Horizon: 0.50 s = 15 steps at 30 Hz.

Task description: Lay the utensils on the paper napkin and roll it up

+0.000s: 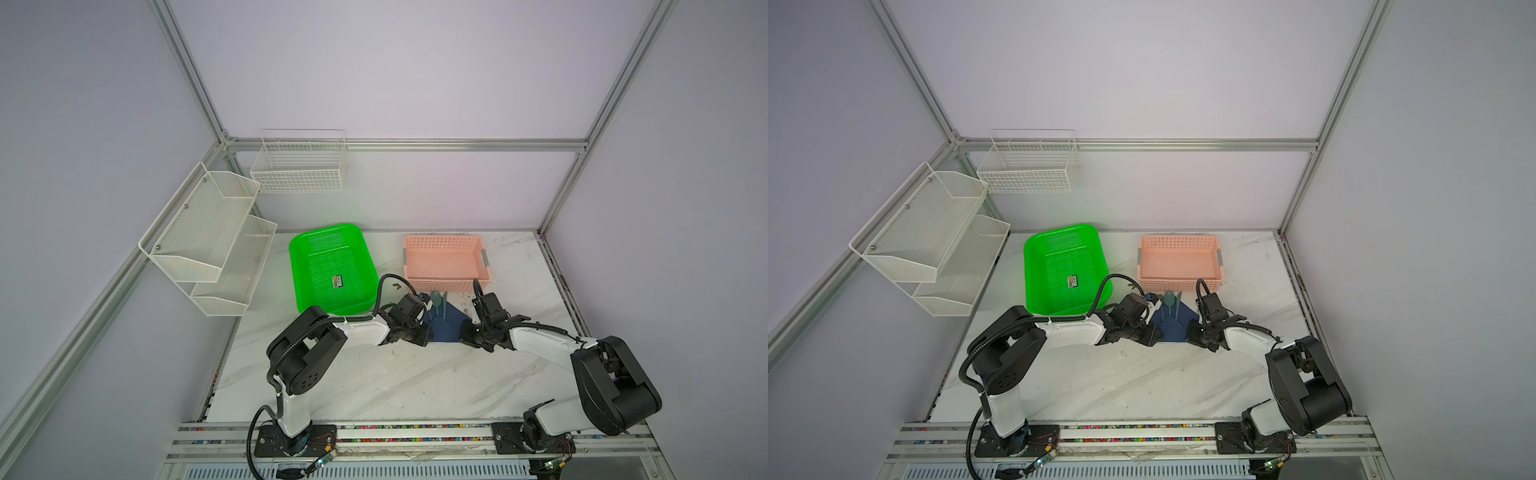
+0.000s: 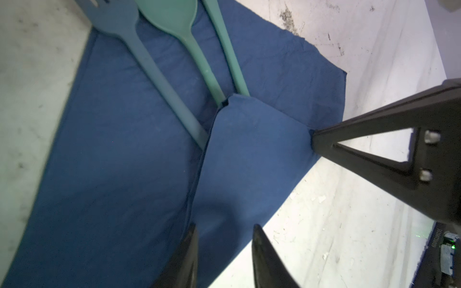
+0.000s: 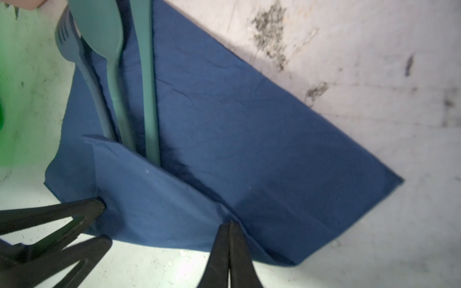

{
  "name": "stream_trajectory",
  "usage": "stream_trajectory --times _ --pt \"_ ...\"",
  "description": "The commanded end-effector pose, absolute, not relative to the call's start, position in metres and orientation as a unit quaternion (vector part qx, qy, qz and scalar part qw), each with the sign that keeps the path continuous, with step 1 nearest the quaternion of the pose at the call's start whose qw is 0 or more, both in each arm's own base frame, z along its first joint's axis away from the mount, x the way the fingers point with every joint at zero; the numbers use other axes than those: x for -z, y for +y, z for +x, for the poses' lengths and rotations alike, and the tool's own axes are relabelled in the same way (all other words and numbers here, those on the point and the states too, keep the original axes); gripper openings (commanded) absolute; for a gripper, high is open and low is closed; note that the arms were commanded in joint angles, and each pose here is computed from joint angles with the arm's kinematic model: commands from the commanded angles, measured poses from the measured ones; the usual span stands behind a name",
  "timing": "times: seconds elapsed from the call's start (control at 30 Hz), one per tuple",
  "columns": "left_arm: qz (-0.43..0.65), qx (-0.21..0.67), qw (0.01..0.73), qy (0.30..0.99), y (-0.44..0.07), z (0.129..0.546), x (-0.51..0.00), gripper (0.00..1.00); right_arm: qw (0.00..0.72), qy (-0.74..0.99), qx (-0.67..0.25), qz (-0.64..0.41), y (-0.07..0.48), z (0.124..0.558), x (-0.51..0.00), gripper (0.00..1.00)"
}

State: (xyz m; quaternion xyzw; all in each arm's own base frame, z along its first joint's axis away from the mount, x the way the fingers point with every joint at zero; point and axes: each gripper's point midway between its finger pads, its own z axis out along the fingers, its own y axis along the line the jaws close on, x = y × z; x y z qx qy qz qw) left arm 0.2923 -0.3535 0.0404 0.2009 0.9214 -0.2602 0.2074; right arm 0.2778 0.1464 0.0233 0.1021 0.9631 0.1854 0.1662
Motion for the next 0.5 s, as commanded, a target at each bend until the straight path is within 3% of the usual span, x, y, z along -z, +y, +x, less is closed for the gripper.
stream_trajectory --times 0.0,0.23,0.47 --pt "0.194 0.285 0.26 0.902 -0.37 0.317 -0.103 0.45 0.152 0.97 -0.157 0.107 0.135 0.269 -0.016 0.07" --pt "0.184 0.266 0.273 0.906 -0.38 0.339 -0.13 0.55 0.156 0.968 -0.164 0.106 0.136 0.269 -0.02 0.07" --pt "0.167 0.225 0.261 0.924 -0.387 0.36 -0.121 0.59 0.162 0.966 -0.17 0.105 0.137 0.27 -0.025 0.07"
